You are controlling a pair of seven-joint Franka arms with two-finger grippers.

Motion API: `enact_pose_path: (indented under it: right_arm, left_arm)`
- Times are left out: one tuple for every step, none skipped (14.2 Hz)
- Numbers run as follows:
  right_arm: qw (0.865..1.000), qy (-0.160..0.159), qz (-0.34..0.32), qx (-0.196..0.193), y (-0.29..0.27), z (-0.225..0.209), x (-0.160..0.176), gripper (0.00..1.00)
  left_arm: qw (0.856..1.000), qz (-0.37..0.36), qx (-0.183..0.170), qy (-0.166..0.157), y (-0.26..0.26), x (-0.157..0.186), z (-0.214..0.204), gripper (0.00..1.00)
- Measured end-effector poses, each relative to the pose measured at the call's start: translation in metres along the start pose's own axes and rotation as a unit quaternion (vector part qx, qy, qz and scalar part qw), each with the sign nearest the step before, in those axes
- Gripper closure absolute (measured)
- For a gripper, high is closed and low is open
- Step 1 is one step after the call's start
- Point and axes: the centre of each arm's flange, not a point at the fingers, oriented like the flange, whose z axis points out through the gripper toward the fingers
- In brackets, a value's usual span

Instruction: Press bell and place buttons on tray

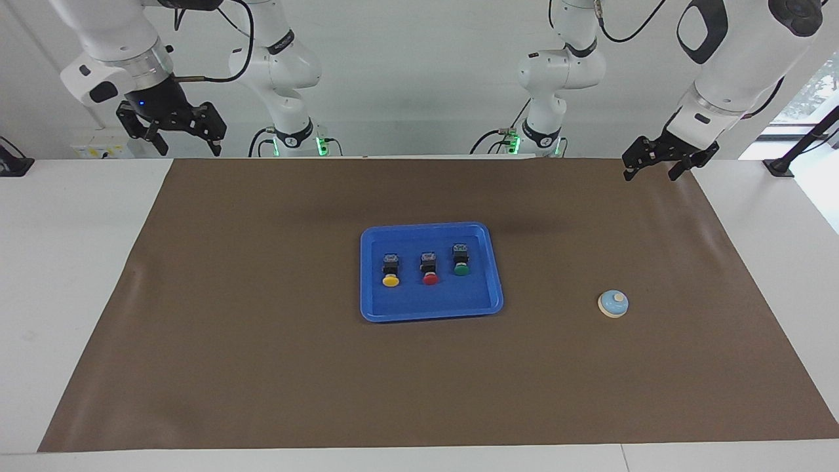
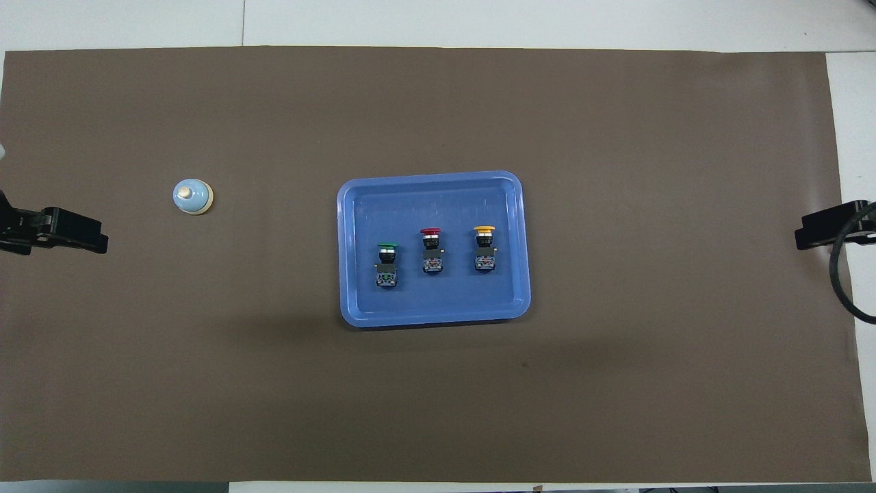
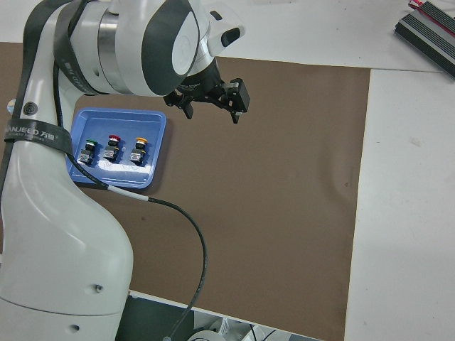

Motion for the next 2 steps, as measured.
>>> enact_pose_path:
  right_arm:
    - [1.000,0.000,0.000,0.000,0.0000,0.0000,0.0000,0.00]
    - [1.000,0.000,0.000,0.000,0.0000,0.0000,0.0000,0.00]
  left_arm:
    - [1.000,0.000,0.000,0.000,0.0000,0.0000,-0.0003,0.00]
    - [1.000,0.000,0.000,0.001,0.0000,0.0000,-0.0010,0.00]
